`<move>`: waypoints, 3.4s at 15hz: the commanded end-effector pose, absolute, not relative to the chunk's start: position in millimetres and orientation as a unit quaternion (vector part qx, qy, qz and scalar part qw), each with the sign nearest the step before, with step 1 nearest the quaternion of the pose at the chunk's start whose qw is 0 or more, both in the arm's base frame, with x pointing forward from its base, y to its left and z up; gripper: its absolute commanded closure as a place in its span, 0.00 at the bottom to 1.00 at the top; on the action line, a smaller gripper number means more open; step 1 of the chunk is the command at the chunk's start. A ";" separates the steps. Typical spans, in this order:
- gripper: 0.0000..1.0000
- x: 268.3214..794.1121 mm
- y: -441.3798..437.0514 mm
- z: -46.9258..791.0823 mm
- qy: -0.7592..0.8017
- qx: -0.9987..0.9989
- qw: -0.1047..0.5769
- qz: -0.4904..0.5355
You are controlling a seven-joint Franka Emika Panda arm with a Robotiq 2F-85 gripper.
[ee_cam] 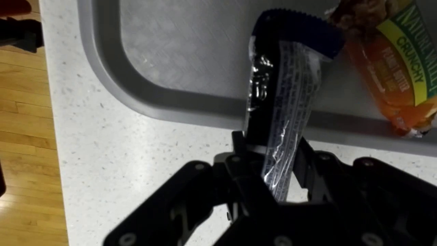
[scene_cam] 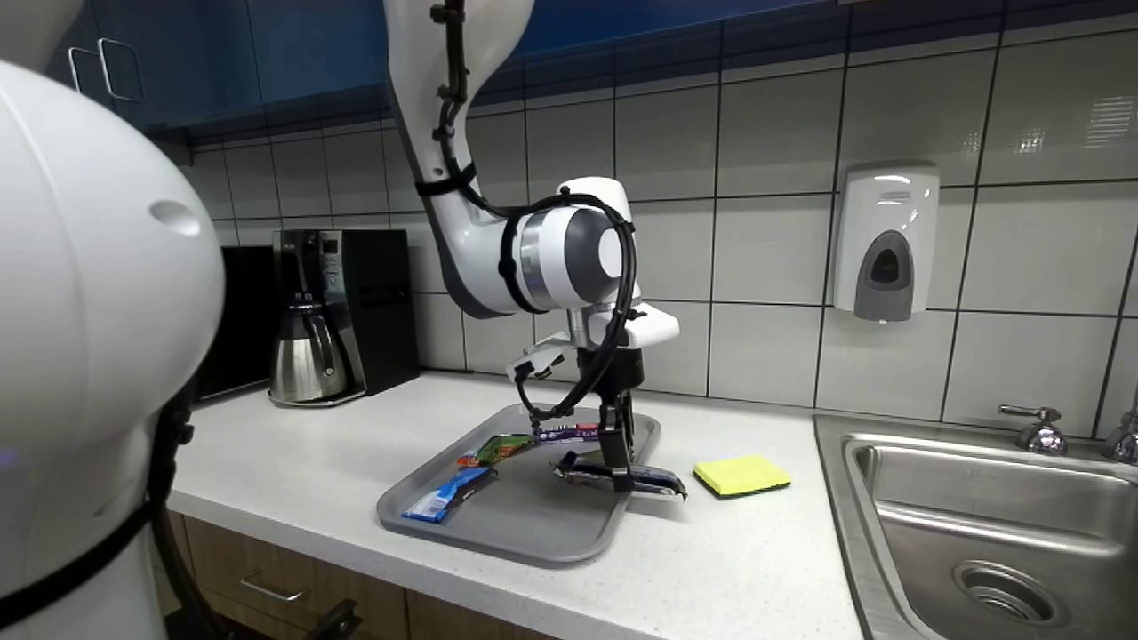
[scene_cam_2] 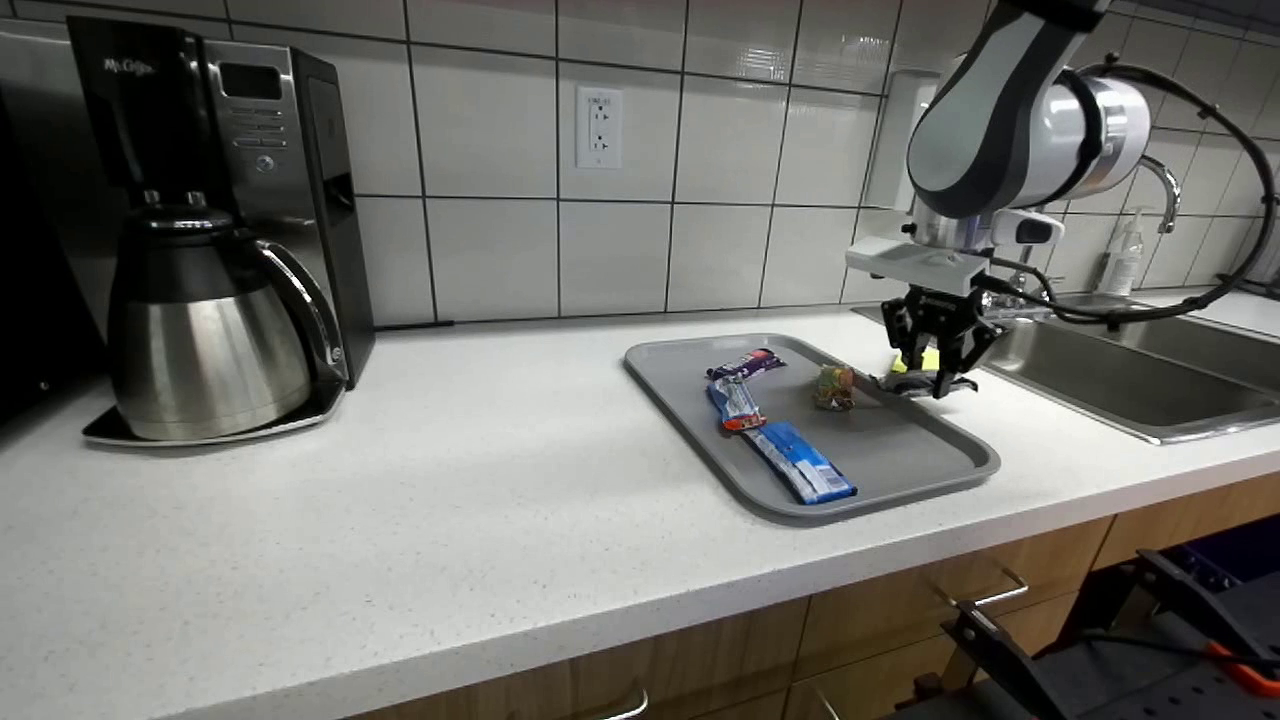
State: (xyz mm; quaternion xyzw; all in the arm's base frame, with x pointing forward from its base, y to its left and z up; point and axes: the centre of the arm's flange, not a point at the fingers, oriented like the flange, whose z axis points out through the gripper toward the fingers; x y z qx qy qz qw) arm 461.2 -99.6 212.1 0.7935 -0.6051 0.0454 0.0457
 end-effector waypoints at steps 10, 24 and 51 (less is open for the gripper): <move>0.90 440.8 -20.5 205.3 -0.620 0.779 0.079 0.050; 0.28 427.6 -0.9 193.7 -0.619 0.777 0.101 0.051; 0.00 370.9 -15.9 288.5 -0.286 0.957 0.034 0.045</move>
